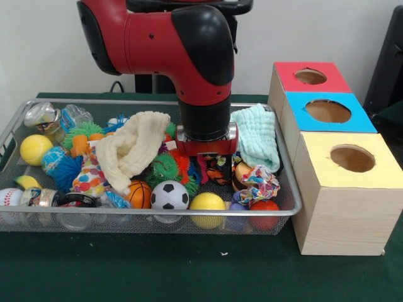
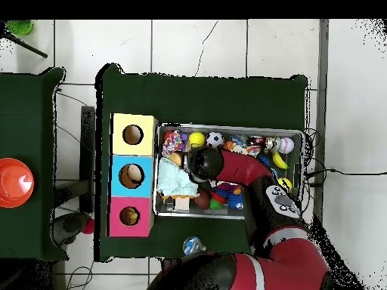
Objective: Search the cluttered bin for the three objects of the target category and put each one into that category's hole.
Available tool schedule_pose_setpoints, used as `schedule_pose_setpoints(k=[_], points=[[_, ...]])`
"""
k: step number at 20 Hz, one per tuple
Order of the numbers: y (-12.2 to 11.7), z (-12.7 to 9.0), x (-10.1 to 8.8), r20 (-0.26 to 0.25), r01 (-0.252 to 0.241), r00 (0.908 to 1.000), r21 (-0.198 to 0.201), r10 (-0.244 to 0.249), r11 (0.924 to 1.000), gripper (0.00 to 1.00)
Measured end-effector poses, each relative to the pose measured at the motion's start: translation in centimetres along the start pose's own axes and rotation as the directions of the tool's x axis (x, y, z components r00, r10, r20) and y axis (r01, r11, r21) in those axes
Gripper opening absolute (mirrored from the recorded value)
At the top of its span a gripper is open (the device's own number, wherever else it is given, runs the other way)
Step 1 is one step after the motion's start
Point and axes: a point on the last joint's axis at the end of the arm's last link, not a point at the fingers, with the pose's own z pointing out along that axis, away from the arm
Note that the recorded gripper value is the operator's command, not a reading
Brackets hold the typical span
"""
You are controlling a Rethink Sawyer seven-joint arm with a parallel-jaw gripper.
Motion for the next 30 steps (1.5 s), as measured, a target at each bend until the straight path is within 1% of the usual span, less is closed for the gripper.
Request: schedule_pose_setpoints(k=[12, 16, 22, 30], points=[[0.13, -0.05, -0.03, -0.006, -0.005, 1.0000, -0.006, 0.005, 1.0000, 1.00], [0.20, -0.18, -0.15, -0.015, -0.021, 0.9997, -0.020, 0.021, 0.9996, 1.00], [-0.03, -0.51, -0.25, -0.045, -0.056, 0.9975, -0.050, 0.054, 0.9972, 1.00], [-0.08, -0.55, -0.29, -0.048, -0.060, 0.9972, -0.055, 0.057, 0.9967, 1.00]])
